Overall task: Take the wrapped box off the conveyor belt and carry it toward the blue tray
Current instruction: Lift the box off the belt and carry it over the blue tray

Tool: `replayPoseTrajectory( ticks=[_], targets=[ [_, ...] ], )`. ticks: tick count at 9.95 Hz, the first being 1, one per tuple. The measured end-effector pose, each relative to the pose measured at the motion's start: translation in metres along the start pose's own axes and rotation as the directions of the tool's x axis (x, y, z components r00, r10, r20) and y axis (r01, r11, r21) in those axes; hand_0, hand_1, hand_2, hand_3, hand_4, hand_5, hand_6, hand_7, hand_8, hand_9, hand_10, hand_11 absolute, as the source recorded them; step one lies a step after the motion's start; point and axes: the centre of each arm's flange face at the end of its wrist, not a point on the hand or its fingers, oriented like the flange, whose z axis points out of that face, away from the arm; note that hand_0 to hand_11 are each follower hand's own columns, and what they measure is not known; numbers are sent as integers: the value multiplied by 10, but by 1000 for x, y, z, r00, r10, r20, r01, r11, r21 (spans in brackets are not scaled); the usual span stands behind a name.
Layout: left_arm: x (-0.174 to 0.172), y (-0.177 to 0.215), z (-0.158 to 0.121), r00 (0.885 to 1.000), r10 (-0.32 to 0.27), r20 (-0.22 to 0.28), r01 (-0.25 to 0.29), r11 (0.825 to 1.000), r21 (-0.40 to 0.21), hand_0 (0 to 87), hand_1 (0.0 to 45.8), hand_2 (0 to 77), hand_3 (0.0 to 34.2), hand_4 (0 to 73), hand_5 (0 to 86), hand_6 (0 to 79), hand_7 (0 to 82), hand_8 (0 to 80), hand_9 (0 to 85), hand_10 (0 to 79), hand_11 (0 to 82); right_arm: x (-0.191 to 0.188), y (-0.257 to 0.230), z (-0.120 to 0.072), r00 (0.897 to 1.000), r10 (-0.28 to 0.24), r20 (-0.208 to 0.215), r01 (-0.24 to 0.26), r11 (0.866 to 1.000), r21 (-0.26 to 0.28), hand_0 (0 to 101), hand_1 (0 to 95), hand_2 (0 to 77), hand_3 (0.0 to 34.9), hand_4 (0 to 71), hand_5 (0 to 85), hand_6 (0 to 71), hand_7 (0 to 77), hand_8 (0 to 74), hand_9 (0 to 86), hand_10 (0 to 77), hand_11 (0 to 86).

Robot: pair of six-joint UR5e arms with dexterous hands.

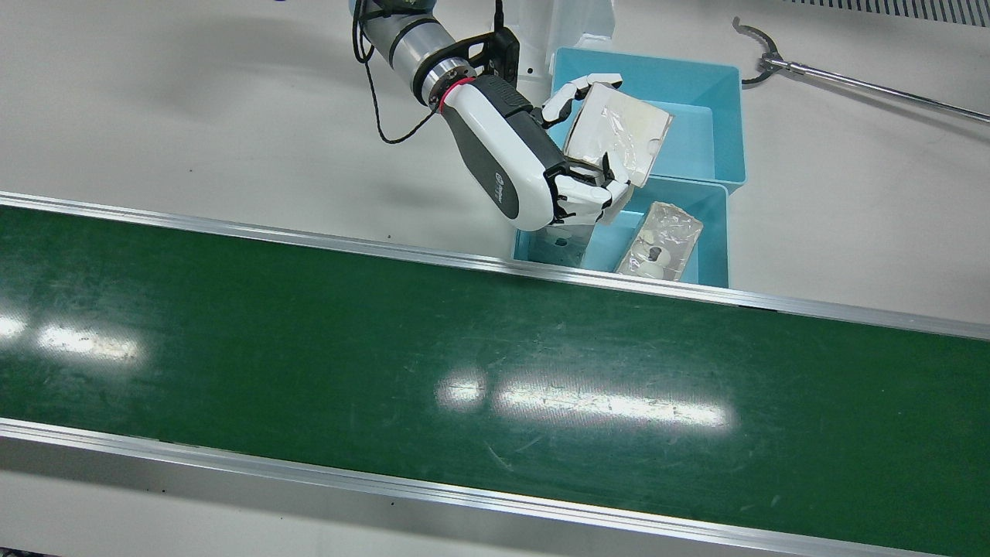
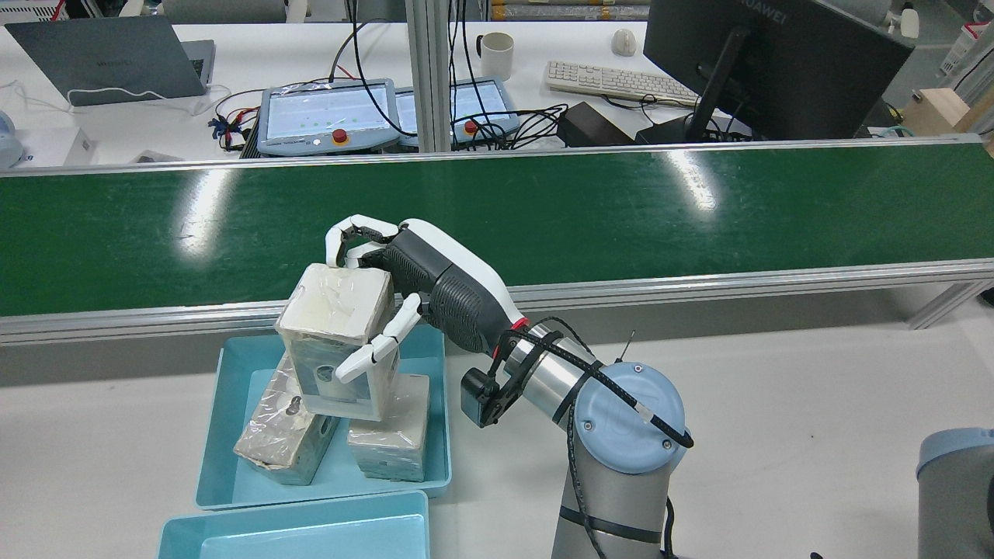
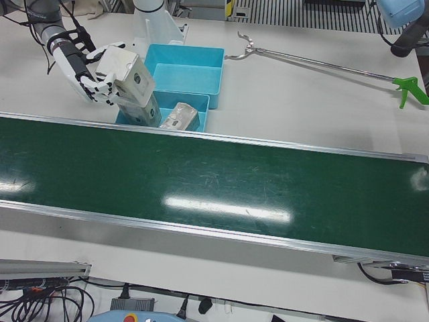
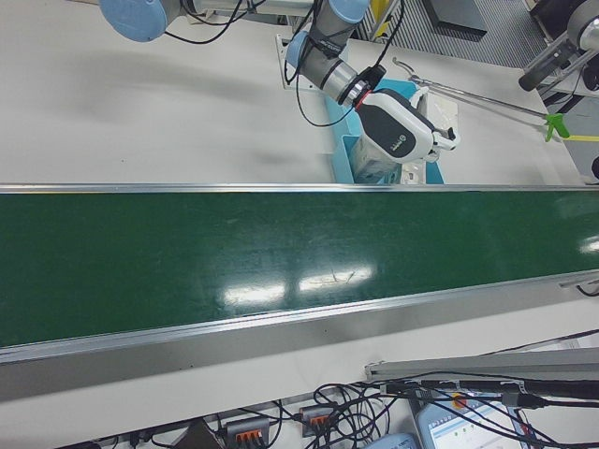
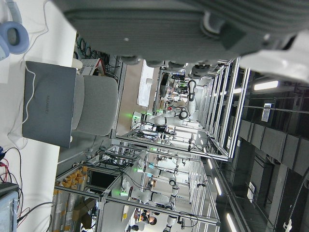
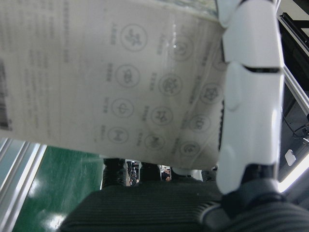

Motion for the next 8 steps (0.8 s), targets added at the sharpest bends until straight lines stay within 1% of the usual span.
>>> replayPoseTrajectory(
  ticks=[1,2,3,4,5,6,7,8],
  targets=[
    [0,0,0,1000,0,0,0,1000,0,0,0,5,0,0,11,5,0,0,0,0,0,3,1,-1,1000,1,-11,-1,1000,-4,514,22,338,102,164,562,518,774,278,709,355,824],
    [0,0,0,1000,0,0,0,1000,0,0,0,5,0,0,11,5,0,0,0,5,0,4,1,-2,1000,2,-24,-2,1000,-9,510,169,147,187,164,316,415,774,125,54,196,736],
    [0,0,0,1000,0,0,0,1000,0,0,0,5,0,0,11,5,5,0,0,0,0,4,0,-6,999,1,-33,-2,1000,-11,510,169,147,187,164,316,284,774,0,11,38,16],
    [0,0,0,1000,0,0,0,1000,0,0,0,5,0,0,11,5,5,0,0,0,0,2,-4,-13,999,0,-39,-1,1000,-9,510,169,147,187,164,316,284,774,0,11,38,16],
    [0,0,0,1000,0,0,0,1000,0,0,0,5,0,0,11,0,5,0,0,5,0,-1,-8,-23,999,-1,-42,1,1000,-8,532,196,158,286,164,349,54,33,0,54,0,5],
    [0,0,0,1000,0,0,0,1000,0,0,0,5,0,0,11,0,5,0,0,5,0,-9,-12,-32,999,-5,-38,5,1000,-6,532,224,224,286,164,349,54,33,0,54,0,5],
    [0,0,0,1000,0,0,0,1000,0,0,0,5,0,0,11,5,0,0,0,0,0,-20,-15,-38,999,-11,-31,10,1000,-8,518,218,131,301,164,338,49,104,0,38,0,5],
    [0,0,0,1000,0,0,0,1000,0,0,0,5,0,0,11,5,0,0,0,0,0,-36,-18,-39,1000,-21,-20,20,1000,-15,518,175,175,303,147,333,33,235,0,38,0,5]
  ],
)
